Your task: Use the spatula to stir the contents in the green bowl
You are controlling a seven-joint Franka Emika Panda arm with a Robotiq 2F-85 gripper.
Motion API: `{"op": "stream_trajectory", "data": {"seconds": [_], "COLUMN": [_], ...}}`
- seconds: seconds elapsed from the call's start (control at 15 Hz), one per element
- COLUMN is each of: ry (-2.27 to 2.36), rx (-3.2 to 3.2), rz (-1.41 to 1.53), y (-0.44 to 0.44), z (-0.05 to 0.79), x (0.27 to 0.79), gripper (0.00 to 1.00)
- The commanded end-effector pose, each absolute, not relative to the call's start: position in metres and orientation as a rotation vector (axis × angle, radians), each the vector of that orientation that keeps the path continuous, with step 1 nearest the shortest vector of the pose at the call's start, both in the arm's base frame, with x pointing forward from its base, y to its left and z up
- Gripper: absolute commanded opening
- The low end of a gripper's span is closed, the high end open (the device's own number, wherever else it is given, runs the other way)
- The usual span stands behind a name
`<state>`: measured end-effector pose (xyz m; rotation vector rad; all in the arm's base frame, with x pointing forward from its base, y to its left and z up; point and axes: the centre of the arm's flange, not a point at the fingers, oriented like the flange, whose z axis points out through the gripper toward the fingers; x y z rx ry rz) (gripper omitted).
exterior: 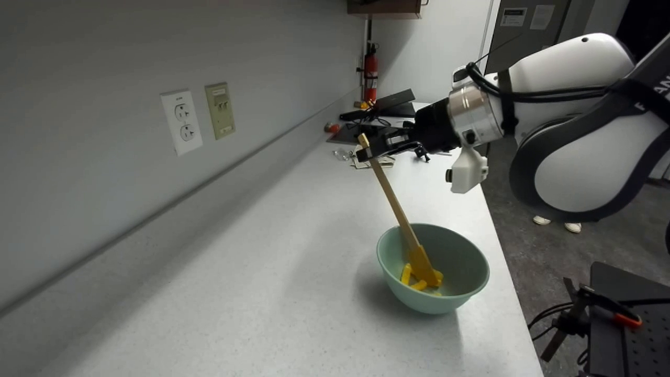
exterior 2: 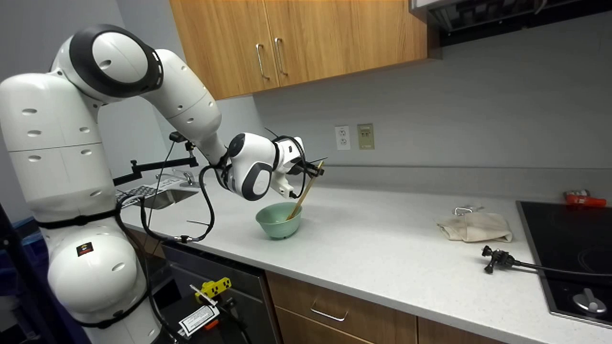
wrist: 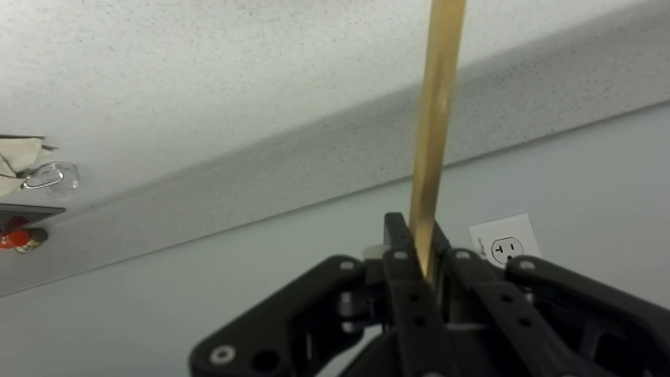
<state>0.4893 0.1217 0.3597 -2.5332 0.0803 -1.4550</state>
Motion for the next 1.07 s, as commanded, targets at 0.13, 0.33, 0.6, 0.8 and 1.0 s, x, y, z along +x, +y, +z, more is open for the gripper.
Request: {"op": "stream_trajectory", "data": {"seconds": [0.13,0.33,0.6,0.8,1.0], "ry": [0.125,0.174,0.232,0.264,0.290], "rx": [-2.522,-2.552,-2.567,-2.586,-2.610], "rz": [-1.427,-1.339,-1.273,-1.238,-1.210], "y": [0.1235,0.1239,0.1264,0.1264,0.1224], "z": [0.3592,0.3584,0.3568,0.3552,0.3567], "x": [0.4889,0.4888,0.4919,0.4927,0.4932], "gripper": [0.02,0.02,0.07,0.40,0.64]}}
